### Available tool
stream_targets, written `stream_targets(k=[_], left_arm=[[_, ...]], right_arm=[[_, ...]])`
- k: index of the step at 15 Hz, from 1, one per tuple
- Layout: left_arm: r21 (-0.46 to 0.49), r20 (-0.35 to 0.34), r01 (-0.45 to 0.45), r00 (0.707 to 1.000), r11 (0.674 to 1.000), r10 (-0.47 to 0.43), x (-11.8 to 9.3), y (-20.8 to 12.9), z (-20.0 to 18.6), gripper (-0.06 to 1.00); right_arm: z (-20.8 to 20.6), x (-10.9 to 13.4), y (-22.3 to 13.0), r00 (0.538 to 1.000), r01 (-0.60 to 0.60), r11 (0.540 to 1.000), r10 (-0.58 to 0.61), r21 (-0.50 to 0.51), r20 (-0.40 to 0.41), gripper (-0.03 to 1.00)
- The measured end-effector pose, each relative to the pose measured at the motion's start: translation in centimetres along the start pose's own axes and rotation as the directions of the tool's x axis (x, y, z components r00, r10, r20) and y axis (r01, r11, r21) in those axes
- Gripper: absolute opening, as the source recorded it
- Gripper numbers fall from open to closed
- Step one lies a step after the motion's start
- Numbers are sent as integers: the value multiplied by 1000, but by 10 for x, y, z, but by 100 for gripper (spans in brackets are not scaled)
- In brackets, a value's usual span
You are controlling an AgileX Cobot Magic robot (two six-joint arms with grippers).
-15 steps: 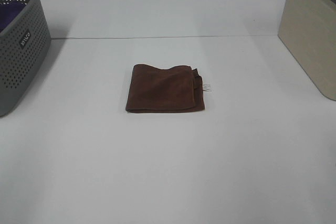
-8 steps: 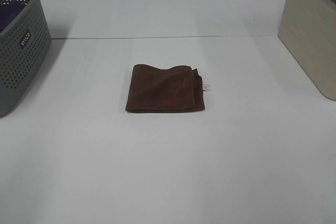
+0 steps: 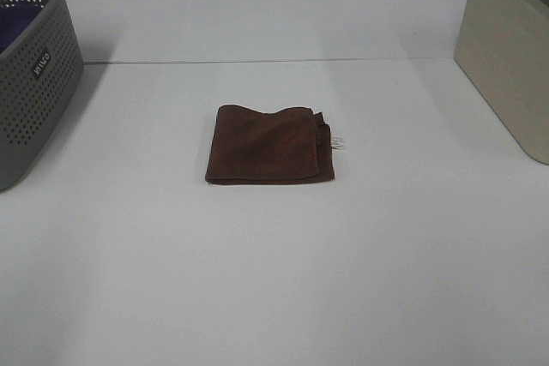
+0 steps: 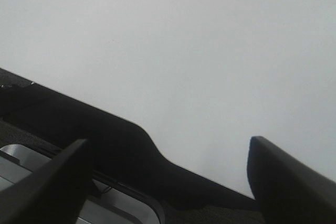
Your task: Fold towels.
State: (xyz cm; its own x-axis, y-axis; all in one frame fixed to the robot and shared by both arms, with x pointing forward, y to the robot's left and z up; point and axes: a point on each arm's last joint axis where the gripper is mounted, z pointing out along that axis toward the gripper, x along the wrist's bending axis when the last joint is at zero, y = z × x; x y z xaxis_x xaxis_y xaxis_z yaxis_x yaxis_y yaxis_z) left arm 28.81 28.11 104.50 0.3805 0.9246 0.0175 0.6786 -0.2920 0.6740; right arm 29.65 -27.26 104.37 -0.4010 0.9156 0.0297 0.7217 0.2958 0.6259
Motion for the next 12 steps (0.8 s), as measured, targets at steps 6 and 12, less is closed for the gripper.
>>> stream_targets(k=[6, 12], left_arm=[[-1, -1, 3, 1000, 1000, -3, 0, 0, 0, 64], [-121, -130, 102, 985, 987, -118, 3, -10, -16, 64]], right_arm=[[0, 0, 0, 1000, 0, 1000, 0, 0, 0, 77], [-14, -3, -8, 989, -96, 989, 108, -115, 102, 77]])
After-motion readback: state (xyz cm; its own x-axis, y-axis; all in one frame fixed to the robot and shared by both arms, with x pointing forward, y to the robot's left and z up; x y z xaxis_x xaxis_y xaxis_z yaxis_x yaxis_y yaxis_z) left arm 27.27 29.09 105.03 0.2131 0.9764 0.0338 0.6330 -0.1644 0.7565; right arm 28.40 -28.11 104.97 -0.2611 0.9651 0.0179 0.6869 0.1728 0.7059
